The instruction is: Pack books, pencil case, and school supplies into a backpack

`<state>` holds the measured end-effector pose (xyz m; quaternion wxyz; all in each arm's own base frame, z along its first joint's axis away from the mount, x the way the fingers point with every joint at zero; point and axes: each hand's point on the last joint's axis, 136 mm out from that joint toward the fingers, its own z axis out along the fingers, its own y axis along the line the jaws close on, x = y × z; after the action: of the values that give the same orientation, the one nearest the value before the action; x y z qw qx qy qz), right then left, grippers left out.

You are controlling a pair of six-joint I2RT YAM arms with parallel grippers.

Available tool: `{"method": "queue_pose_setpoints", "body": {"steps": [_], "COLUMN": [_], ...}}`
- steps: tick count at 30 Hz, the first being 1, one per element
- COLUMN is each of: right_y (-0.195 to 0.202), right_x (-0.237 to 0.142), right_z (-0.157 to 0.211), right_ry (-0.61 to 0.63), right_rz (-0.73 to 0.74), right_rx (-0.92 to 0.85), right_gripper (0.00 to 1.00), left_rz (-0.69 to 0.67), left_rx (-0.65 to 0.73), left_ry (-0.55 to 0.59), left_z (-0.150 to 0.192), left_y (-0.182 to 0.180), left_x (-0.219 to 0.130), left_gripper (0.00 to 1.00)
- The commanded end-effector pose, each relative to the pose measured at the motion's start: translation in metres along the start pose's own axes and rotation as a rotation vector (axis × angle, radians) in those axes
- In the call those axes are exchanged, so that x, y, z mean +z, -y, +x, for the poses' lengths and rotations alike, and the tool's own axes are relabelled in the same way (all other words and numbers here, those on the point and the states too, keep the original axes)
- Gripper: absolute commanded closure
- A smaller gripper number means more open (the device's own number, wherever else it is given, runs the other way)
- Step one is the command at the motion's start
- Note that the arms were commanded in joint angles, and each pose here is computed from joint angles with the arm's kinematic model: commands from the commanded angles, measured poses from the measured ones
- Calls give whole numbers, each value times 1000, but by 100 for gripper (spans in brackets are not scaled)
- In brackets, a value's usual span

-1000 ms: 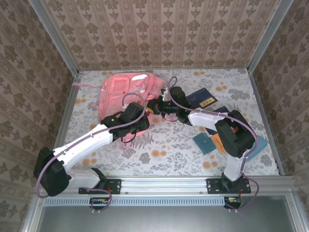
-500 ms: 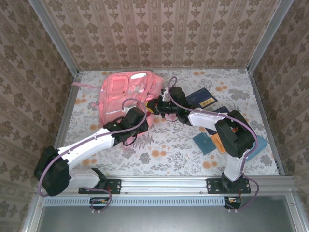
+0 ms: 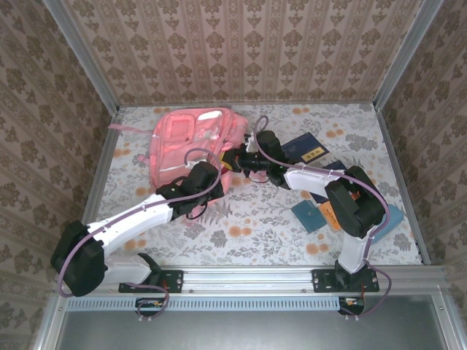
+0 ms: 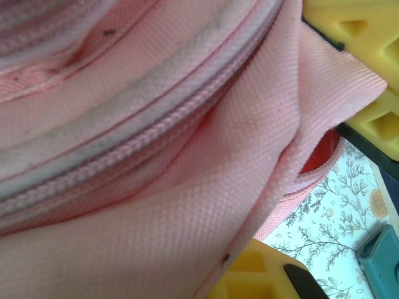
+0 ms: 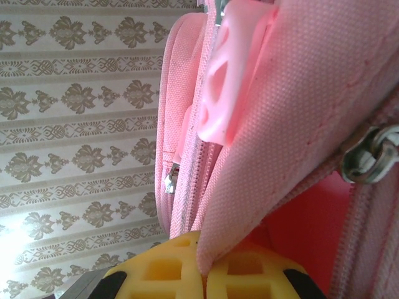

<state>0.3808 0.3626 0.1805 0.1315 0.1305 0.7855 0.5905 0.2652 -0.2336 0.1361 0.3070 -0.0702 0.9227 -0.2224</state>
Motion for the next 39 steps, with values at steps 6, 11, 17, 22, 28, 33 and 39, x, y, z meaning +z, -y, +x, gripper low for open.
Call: {"method": "queue_pose_setpoints", "body": {"steps": [6,11,17,22,28,33,39], "right_y": [-18,-1,2,13,44,69,64], "right_x": [-28,-47,-46,-47,-68,-103,-93], "right_z": [-35,-64,-68,-51,-27,-14,6], "right_ry": [105,186,176,140,140,188,162], "right_rz": [-33,-2,-6,14,178,456,498], "right_rx": [-82,-73,-58,20,113,109,146], "right_gripper": [99,99,92,57,45,45,47], "left_rz": [-101,-116,-44,86,163,159,154], "left_rx": [-2,-17,45,132,199,250,277], "left_ry": [9,17,-1,-23,-44,-63,-79], "left_z": [-3,-5,-10,-17,-19,-14,-7], "left_y": [-32,-48,-33,5,33,42,46], "left_x": [-18,-26,-22,-17,-8,1,10], "left_gripper": [100,100,100,100,100,100,100]}}
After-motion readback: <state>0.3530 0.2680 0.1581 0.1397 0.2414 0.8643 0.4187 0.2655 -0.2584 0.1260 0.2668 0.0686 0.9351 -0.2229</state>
